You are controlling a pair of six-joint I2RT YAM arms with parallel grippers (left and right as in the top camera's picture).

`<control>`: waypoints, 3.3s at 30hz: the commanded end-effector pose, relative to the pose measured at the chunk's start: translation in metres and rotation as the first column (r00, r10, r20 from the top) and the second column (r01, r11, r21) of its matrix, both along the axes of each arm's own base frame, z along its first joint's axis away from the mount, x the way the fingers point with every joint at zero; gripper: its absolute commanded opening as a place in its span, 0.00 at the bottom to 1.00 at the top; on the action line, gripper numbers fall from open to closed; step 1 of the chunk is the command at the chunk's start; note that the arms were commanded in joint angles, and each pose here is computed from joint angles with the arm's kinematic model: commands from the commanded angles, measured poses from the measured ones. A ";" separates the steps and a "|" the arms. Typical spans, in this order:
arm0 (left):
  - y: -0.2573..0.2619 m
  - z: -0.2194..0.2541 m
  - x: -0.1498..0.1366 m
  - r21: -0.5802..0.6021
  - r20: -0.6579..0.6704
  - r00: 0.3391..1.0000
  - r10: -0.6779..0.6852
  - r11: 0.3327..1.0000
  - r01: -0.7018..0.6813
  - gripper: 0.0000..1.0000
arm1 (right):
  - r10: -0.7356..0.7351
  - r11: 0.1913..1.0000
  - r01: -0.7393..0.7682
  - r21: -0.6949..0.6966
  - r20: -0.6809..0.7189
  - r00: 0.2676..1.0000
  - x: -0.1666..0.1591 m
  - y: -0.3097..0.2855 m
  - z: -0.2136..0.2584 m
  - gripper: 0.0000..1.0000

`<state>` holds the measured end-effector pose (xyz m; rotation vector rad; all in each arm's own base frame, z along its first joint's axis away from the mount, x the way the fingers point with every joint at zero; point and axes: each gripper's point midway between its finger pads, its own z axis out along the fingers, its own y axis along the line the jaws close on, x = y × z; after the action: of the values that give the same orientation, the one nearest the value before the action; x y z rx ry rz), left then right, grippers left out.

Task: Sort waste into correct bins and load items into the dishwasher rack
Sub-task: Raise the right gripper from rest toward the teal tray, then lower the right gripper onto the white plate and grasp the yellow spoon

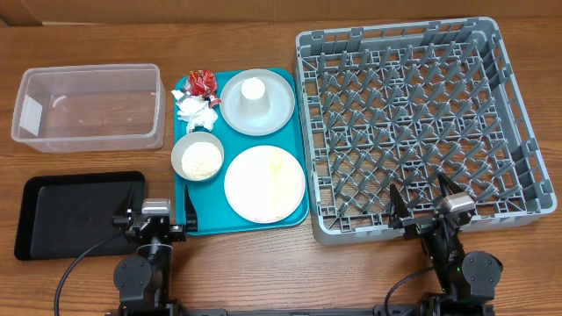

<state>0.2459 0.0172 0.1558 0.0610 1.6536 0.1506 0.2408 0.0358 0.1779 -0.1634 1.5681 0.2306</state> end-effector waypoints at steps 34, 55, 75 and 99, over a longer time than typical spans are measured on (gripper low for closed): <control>0.002 0.000 0.000 -0.003 0.006 1.000 0.009 1.000 -0.009 1.00 | 0.029 1.000 -0.029 0.000 0.010 1.000 -0.001 0.005 0.000 1.00; -0.018 0.143 -0.037 -0.235 0.041 0.997 -0.064 0.969 0.072 1.00 | 0.200 0.950 -0.165 0.264 -0.112 0.973 -0.031 0.033 0.128 1.00; 0.064 0.167 -0.052 -0.186 -0.257 0.874 0.412 0.867 -0.463 1.00 | 0.282 0.956 -0.110 0.273 -0.741 0.609 0.056 0.107 0.105 1.00; 0.070 0.113 -0.076 -0.161 -0.484 0.743 0.462 0.787 -0.595 1.00 | 0.063 0.997 -0.057 0.049 -0.959 0.276 0.063 0.274 -0.123 0.63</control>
<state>0.1701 0.0852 0.2626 -0.6547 2.1006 0.3446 0.2983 0.3080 0.0670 -0.1166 2.8316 0.4828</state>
